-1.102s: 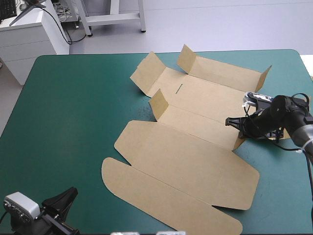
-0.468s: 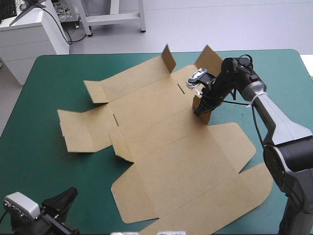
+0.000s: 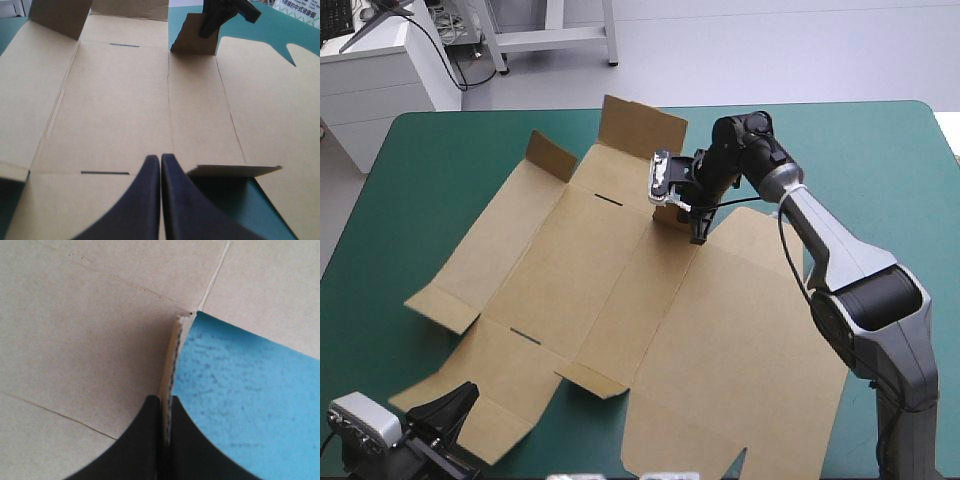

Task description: Fold the box

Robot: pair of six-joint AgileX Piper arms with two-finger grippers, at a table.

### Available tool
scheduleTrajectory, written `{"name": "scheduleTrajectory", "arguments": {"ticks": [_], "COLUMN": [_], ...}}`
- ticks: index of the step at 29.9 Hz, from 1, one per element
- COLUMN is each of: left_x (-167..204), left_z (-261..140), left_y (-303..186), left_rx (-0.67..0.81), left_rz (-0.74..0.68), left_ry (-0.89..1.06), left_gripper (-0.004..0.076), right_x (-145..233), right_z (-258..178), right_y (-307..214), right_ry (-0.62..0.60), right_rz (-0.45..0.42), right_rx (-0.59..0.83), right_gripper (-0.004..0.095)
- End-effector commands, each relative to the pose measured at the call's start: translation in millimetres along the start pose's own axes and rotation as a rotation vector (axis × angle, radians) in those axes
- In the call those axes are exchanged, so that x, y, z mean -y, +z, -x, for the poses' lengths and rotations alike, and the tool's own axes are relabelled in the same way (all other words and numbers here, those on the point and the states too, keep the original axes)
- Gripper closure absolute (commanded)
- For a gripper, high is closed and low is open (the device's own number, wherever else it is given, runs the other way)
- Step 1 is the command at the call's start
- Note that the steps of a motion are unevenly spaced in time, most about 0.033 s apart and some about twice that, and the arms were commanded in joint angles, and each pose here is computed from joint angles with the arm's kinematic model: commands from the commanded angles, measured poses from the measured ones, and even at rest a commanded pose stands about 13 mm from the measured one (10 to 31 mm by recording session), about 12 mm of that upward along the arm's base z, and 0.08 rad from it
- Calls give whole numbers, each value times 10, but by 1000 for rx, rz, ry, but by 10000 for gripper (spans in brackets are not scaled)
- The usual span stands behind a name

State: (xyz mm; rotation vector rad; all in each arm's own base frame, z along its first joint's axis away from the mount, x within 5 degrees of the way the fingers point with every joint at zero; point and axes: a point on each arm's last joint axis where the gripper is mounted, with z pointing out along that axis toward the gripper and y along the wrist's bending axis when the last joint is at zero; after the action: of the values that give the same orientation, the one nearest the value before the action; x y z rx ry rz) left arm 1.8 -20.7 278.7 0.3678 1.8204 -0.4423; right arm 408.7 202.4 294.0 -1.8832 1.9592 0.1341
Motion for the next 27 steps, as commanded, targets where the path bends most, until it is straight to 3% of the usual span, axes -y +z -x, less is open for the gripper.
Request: {"name": "scheduleTrajectory", "arguments": {"ticks": [1, 5, 17, 20, 26, 27], "left_x": [19, 19, 19, 19, 24, 24], "left_z": [128, 128, 128, 128, 129, 129], "left_y": [-59, -59, -59, -59, -60, -60], "left_rx": [107, 107, 107, 107, 108, 108], "left_rz": [-10, -10, -10, -10, -15, -15], "left_ry": [-14, -14, -14, -14, -20, -20], "left_gripper": [732, 732, 732, 732, 732, 732], "right_x": [-32, -26, 60, 58, 65, 75], "right_z": [247, 384, 452, 457, 515, 537], "right_y": [-268, -154, 162, 162, 69, 6], "right_ry": [-181, -267, -231, -237, -173, -142], "right_rz": [-101, -156, -192, -190, -193, -203], "right_rx": [76, 107, 173, 179, 224, 236], "right_gripper": [927, 928, 902, 746, 164, 105]}}
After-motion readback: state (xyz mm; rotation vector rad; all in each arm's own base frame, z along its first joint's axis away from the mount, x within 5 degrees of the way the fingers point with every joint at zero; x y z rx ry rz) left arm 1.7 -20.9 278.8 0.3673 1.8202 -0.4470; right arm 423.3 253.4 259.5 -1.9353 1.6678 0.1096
